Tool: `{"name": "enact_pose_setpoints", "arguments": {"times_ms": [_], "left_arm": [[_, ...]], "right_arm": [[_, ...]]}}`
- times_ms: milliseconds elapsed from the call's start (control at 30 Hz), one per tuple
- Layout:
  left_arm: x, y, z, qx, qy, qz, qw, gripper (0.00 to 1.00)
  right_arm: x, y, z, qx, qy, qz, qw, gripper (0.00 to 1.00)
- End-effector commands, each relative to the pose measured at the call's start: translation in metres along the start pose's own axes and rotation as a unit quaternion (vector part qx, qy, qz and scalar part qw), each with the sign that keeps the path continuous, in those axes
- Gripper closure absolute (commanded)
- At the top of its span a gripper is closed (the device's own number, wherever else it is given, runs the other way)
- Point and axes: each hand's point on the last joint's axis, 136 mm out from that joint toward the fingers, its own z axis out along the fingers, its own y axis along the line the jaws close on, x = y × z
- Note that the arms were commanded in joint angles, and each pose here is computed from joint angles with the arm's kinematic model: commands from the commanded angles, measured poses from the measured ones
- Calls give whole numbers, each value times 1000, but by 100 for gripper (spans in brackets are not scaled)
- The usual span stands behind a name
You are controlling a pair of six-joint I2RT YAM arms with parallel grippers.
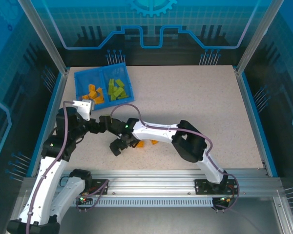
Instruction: Sort the legos into containers by color
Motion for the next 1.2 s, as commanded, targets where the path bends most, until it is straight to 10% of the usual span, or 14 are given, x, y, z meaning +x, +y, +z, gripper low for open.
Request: {"name": "enact_pose_setpoints", "arguments": {"times_ms": [0, 400, 633, 900, 1167], "left_arm": [[2, -8, 3, 25, 3, 19, 1000, 1], [1, -4, -3, 9, -8, 30, 999, 1], [-5, -11, -16, 21, -48, 45, 998, 1], [-20, 1, -38, -25, -107, 28, 994, 1], [-16, 23, -34, -76, -99, -42, 991, 1]], "right_arm": [[-3, 1, 9, 27, 6, -5, 1000, 0], [4, -7, 27, 57, 17, 8, 998, 37], [-23, -16, -35, 22, -66, 26, 997, 45], [-102, -54, -122, -25, -202, 50, 978, 46], [-205, -113, -131, 4, -284, 116, 952, 48]]}}
